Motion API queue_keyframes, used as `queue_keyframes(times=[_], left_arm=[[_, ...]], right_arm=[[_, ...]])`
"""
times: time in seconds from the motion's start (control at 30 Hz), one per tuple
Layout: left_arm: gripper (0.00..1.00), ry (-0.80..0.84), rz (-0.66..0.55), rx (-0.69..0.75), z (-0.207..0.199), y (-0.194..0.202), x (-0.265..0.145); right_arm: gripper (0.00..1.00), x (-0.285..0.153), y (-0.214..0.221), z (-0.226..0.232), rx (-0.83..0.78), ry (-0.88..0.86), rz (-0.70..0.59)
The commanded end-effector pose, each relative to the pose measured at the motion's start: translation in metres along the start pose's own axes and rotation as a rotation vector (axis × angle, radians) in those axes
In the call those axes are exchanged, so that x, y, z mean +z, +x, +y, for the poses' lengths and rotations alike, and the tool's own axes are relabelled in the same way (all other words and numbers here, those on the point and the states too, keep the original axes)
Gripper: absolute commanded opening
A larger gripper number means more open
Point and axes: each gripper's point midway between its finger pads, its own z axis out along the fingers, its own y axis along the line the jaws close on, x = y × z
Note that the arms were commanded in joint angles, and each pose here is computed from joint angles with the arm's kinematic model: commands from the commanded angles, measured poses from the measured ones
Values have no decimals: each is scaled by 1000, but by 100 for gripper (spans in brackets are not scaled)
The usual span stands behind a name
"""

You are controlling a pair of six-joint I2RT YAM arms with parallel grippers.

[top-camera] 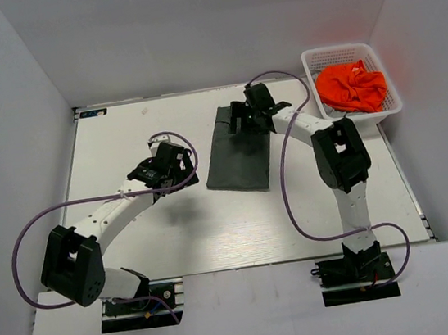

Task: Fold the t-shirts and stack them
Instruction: Fold the folded rectangular tshirt in 1/3 of the way, then grab one side of the 2/3 rectangular tshirt with both arms

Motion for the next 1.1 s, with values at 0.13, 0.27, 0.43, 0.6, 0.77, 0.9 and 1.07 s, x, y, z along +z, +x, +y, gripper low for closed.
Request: queue_keyframes(times=[0.13, 0.27, 0.43, 0.6, 0.77, 0.9, 1.07], left_arm=[[100, 69, -15, -19, -22, -14, -3], [100, 114, -15, 3, -39, -17, 6], [100, 188, 53, 41, -63, -10, 23], [96, 227, 126, 68, -79, 9, 45], [82, 211, 193, 81, -75, 33, 64], [74, 229, 232, 84, -79, 42, 69], [70, 229, 268, 79, -75, 58, 75]], right_arm=[[90, -53, -17, -13, -19, 48, -39], [90, -94, 13, -6, -6, -23, -27], [90, -128, 87, -10, 75, -141, 83], [90, -136, 122, -21, 104, -146, 156], [90, -129, 152, -13, 179, -247, 234], [82, -122, 157, -12, 188, -261, 264], [73, -114, 164, -22, 212, -208, 273]])
